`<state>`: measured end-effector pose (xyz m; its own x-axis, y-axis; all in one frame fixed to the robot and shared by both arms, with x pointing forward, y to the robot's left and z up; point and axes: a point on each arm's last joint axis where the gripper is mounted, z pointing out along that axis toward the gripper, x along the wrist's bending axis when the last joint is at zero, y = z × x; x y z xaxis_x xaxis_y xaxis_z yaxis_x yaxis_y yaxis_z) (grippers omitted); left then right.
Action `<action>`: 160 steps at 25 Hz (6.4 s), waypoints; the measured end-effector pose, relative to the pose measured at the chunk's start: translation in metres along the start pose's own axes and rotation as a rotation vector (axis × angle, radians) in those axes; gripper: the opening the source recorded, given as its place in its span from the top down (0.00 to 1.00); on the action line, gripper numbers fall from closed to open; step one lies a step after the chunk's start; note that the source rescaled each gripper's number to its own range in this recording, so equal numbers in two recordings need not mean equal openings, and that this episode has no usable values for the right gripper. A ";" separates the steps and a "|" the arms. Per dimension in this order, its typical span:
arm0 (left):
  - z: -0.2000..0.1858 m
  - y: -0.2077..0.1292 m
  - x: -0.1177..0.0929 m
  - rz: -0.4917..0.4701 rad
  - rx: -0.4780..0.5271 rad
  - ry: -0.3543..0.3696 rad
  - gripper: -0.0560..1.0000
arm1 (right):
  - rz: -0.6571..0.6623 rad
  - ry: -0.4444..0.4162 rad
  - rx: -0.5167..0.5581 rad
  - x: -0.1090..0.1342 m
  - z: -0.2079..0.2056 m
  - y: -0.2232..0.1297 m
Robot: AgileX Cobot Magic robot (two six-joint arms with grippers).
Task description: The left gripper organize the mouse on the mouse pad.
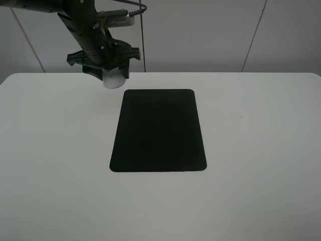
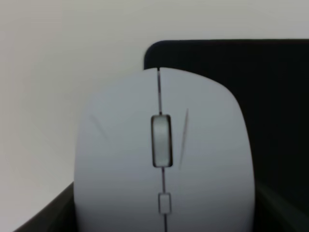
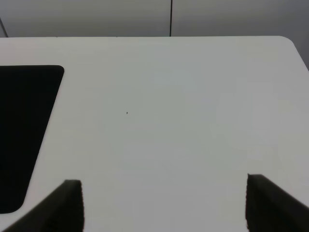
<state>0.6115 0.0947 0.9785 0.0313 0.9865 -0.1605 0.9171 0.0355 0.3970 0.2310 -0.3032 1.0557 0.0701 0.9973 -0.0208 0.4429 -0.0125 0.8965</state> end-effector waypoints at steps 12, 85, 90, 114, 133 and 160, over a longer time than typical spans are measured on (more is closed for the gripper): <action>0.050 -0.009 -0.066 0.130 0.107 -0.003 0.93 | 0.000 0.000 0.000 0.000 0.000 0.000; 0.115 -0.053 -0.091 0.064 0.291 -0.010 0.49 | 0.000 0.000 0.000 0.000 0.000 0.000; 0.096 -0.038 -0.101 0.111 0.261 0.000 0.49 | 0.000 0.000 0.000 0.000 0.000 0.000; -0.010 0.000 -0.045 0.172 0.236 0.108 0.48 | -0.001 -0.002 0.000 0.000 0.000 0.000; -0.162 -0.113 0.161 -0.101 -0.114 0.200 0.48 | 0.000 -0.001 0.000 0.000 0.000 0.000; -0.270 -0.307 0.186 -0.006 -0.644 0.026 0.48 | 0.000 -0.001 0.000 0.000 0.000 0.000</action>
<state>0.2286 0.3107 1.0710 0.0097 0.9893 -0.1454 0.4945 0.1216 0.8606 0.2310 -0.3032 1.0557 0.0707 0.9973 -0.0215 0.4429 -0.0120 0.8965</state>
